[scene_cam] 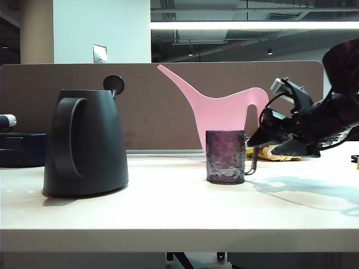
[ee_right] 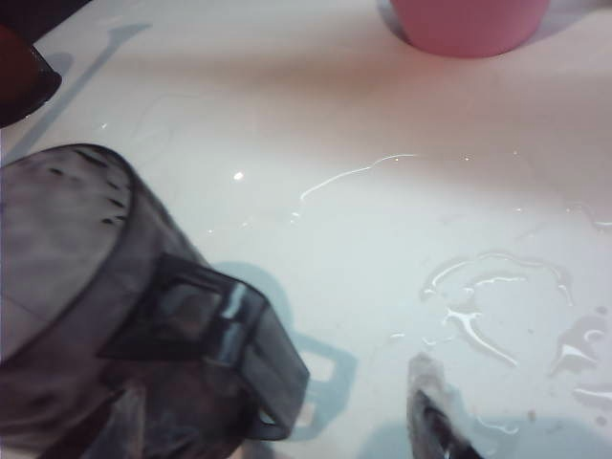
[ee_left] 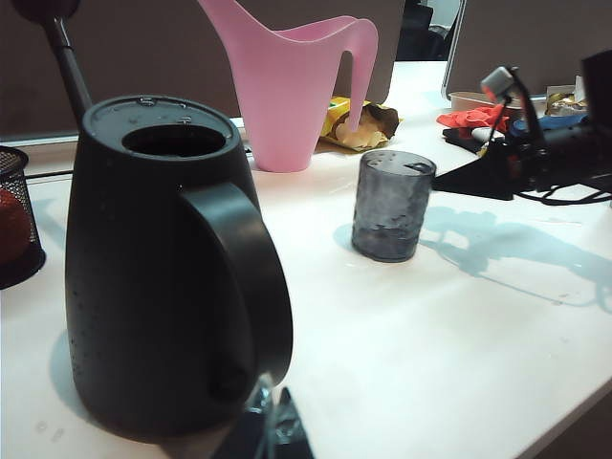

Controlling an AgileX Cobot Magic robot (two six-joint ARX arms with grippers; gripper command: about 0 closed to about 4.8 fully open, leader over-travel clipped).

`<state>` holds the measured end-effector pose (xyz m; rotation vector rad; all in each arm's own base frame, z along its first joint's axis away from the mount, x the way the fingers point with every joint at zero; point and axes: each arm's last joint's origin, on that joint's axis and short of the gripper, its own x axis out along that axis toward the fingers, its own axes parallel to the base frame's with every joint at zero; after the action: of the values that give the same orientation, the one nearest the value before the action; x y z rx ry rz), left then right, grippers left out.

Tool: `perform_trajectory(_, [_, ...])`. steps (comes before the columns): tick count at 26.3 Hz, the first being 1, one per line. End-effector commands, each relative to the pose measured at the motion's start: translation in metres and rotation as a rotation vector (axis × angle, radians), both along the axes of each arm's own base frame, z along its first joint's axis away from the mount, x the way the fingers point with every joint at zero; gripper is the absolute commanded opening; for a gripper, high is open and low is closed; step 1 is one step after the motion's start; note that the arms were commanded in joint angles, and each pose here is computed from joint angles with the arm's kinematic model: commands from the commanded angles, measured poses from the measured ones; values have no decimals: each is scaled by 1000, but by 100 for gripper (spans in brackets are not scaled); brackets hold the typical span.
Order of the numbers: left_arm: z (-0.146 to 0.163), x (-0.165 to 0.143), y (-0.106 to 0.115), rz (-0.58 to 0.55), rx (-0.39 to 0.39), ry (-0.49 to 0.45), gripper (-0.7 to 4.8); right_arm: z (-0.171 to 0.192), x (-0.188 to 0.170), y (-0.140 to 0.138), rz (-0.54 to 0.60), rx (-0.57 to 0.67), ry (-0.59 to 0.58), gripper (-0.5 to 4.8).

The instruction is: Pour the water from the cup into the kettle.

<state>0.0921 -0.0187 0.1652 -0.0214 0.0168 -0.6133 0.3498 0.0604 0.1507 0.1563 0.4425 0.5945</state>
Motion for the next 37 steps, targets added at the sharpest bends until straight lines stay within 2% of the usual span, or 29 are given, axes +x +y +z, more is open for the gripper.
perform_trajectory(1, [2,0,0,-5,0,-13,-5,0,8,4,-1,-4,4,364])
perform_trajectory(5, [2,0,0,-4,0,-13,-5,-4,20,11,-1,-11,2,358])
perform_trajectory(8, [2,0,0,-4,0,-13,-5,-7,27,17,11,-11,4,308])
perform_trajectory(11, [2,0,0,-4,0,-13,-5,-15,35,24,24,-14,16,282])
perform_trajectory(14, [2,0,0,-4,1,-14,-5,-17,36,26,11,-24,17,174])
perform_trajectory(16, [2,0,0,-4,1,-14,-5,-16,36,26,12,-22,11,68])
perform_trajectory(18, [2,0,0,-3,3,-15,-5,-15,37,26,12,-20,-2,-7])
perform_trajectory(30, [2,0,0,1,3,-14,-5,-8,39,27,-4,-15,-61,-8])
perform_trajectory(34, [2,0,0,1,3,-14,-5,2,38,27,-6,-12,-86,-8])
perform_trajectory(37, [2,0,0,1,3,-14,-5,20,34,24,-60,-46,-107,-8])
